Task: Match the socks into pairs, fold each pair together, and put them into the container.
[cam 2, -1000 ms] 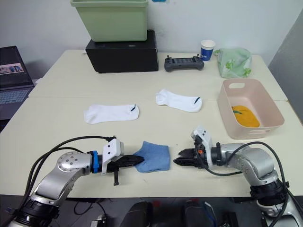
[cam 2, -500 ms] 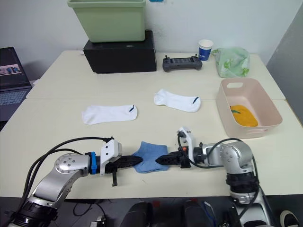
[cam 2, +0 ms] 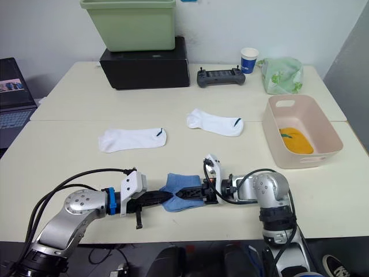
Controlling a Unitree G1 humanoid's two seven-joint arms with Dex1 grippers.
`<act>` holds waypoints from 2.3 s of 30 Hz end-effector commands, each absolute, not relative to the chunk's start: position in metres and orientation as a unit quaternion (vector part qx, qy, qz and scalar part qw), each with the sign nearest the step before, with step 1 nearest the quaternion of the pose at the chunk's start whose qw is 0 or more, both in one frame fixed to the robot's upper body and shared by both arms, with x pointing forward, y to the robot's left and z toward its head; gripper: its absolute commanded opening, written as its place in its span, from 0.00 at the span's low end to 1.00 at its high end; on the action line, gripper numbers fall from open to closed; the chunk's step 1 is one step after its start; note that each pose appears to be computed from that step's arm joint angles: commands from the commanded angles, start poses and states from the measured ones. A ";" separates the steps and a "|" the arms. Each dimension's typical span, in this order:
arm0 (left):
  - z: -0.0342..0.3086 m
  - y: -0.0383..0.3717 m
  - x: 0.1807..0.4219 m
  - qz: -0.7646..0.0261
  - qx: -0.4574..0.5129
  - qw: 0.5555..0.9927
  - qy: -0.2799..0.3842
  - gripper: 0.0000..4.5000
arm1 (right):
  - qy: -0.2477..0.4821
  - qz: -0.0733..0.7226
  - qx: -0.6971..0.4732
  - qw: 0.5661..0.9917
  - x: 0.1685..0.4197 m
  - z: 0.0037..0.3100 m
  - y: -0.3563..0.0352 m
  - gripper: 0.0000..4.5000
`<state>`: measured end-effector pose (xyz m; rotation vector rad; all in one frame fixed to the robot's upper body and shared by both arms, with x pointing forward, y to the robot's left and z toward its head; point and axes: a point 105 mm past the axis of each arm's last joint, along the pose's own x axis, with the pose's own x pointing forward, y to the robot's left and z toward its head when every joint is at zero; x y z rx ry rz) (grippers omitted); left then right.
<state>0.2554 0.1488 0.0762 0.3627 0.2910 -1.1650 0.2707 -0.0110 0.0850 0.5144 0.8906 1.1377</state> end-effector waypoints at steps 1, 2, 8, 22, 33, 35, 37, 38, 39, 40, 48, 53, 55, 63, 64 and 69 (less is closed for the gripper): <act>0.075 0.154 0.254 -0.541 0.171 0.811 0.145 0.00 | 0.384 0.516 0.232 0.729 0.276 0.091 -0.011 0.32; 0.076 0.154 0.255 -0.542 0.172 0.810 0.142 0.00 | 0.383 0.514 0.231 0.732 0.277 0.090 -0.012 0.24; 0.101 0.152 0.260 -0.536 0.165 0.821 0.103 0.00 | 0.350 0.517 0.232 0.746 0.282 0.101 -0.020 0.01; 0.249 0.102 0.279 -0.585 0.078 0.807 -0.006 0.71 | 0.092 0.495 0.103 0.858 0.305 0.223 -0.098 0.00; 0.294 0.053 0.300 -0.589 0.075 0.797 -0.112 1.00 | -0.060 0.252 -0.161 0.952 0.336 0.318 -0.213 0.00; 0.294 0.045 0.298 -0.603 0.062 0.788 -0.109 1.00 | -0.065 0.197 -0.226 0.952 0.348 0.320 -0.237 0.00; 0.298 0.036 0.298 -0.606 0.034 0.788 -0.102 1.00 | -0.048 0.153 -0.330 0.930 0.361 0.309 -0.263 0.00; 0.300 0.034 0.299 -0.603 0.026 0.790 -0.102 1.00 | -0.040 0.141 -0.374 0.916 0.365 0.305 -0.271 0.00; 0.301 0.033 0.299 -0.602 0.023 0.791 -0.104 1.00 | -0.035 0.133 -0.405 0.904 0.368 0.301 -0.279 0.00; 0.305 0.033 0.298 -0.604 0.020 0.790 -0.108 1.00 | -0.029 0.123 -0.439 0.889 0.372 0.297 -0.287 0.00; 0.298 0.036 0.293 -0.602 0.024 0.792 -0.102 1.00 | 0.041 0.154 -0.539 0.827 0.383 0.252 -0.306 0.00; 0.293 0.036 0.289 -0.604 0.026 0.791 -0.096 1.00 | 0.087 0.184 -0.584 0.786 0.387 0.222 -0.308 0.00; 0.291 0.037 0.288 -0.603 0.031 0.791 -0.094 1.00 | 0.103 0.202 -0.590 0.775 0.387 0.210 -0.307 0.00; 0.288 0.039 0.291 -0.596 0.034 0.797 -0.091 1.00 | 0.150 0.270 -0.557 0.771 0.380 0.203 -0.302 0.28; 0.288 0.039 0.291 -0.596 0.034 0.797 -0.091 1.00 | 0.155 0.272 -0.557 0.769 0.378 0.205 -0.303 0.36; 0.286 0.040 0.292 -0.595 0.034 0.798 -0.090 1.00 | 0.184 0.298 -0.536 0.768 0.365 0.226 -0.306 0.76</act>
